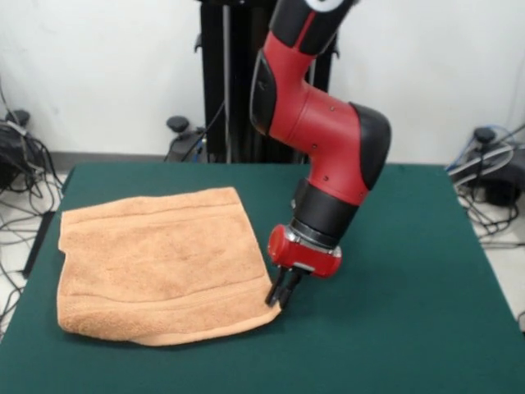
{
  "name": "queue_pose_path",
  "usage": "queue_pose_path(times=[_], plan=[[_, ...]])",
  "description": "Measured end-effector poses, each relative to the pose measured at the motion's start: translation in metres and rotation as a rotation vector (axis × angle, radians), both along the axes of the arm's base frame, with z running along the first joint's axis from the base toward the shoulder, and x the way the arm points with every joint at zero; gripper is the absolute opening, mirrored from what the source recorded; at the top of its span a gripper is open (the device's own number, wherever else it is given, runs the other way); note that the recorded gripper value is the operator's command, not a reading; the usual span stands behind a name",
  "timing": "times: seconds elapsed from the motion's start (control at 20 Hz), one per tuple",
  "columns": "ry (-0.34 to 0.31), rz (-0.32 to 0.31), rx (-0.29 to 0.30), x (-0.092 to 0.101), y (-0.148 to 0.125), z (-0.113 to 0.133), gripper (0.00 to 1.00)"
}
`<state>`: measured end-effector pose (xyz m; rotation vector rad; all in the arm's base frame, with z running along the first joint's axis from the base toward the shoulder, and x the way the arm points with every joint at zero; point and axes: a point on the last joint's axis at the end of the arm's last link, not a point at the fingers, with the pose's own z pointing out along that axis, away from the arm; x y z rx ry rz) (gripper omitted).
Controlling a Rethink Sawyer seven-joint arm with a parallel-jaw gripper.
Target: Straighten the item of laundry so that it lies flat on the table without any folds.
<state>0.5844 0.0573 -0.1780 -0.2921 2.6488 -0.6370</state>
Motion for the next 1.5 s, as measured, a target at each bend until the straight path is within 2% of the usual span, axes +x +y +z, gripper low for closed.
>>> queue_pose_path(times=[0.3, 0.8, 1.25, 1.5], plan=[[0.002, -0.024, 0.006, 0.001, 0.013, 0.000, 0.00], [-0.002, -0.015, 0.008, 0.002, 0.025, 0.003, 0.00], [-0.019, -0.010, 0.013, 0.008, 0.032, 0.018, 0.00], [-0.028, 0.007, 0.015, 0.009, 0.047, 0.026, 0.00]])
